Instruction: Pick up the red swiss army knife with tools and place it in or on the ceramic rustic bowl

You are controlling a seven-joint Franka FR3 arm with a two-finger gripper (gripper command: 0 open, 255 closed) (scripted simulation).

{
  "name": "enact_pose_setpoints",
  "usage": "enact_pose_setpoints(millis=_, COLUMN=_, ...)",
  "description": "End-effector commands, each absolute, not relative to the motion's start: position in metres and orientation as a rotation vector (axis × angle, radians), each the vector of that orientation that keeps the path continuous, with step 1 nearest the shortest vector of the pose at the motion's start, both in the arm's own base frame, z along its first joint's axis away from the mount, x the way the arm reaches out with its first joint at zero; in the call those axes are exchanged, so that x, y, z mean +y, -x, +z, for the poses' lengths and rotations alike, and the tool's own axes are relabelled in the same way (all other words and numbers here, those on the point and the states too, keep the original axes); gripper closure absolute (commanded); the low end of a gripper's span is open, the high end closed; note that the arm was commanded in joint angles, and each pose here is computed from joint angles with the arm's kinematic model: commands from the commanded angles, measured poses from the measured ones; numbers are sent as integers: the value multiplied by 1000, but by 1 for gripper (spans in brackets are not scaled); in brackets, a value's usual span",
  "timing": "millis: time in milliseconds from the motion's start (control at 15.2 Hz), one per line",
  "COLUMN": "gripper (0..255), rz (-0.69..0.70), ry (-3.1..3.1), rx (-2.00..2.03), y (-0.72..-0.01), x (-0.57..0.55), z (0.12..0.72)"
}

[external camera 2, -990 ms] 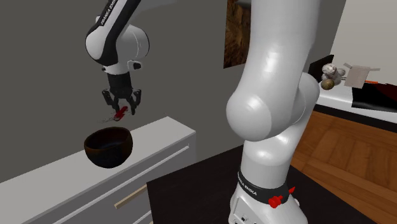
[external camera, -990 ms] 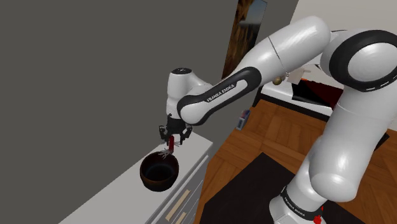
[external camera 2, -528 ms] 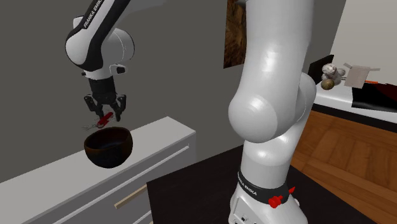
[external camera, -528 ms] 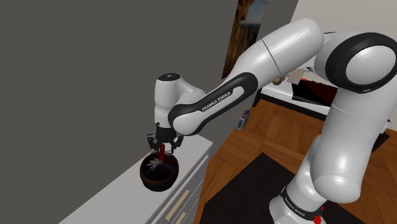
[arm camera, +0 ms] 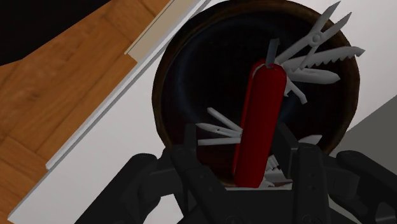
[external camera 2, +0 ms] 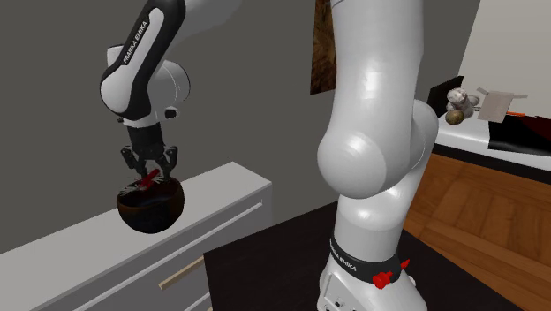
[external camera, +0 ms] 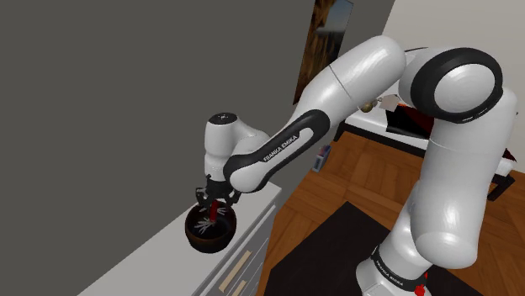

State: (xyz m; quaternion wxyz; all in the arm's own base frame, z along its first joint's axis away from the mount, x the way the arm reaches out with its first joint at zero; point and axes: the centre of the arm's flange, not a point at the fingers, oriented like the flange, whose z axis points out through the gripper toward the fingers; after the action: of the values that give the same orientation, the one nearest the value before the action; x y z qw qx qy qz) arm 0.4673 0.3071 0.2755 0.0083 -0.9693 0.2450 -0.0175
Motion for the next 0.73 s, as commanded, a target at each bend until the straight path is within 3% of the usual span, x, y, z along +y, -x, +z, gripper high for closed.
enact_pose_setpoints(millis=0, gripper=255, rz=-55, ry=3029, rx=765, y=-467, x=308, z=265)
enact_pose_setpoints(millis=660, gripper=255, rz=-55, ry=3029, rx=765, y=-467, x=308, z=252)
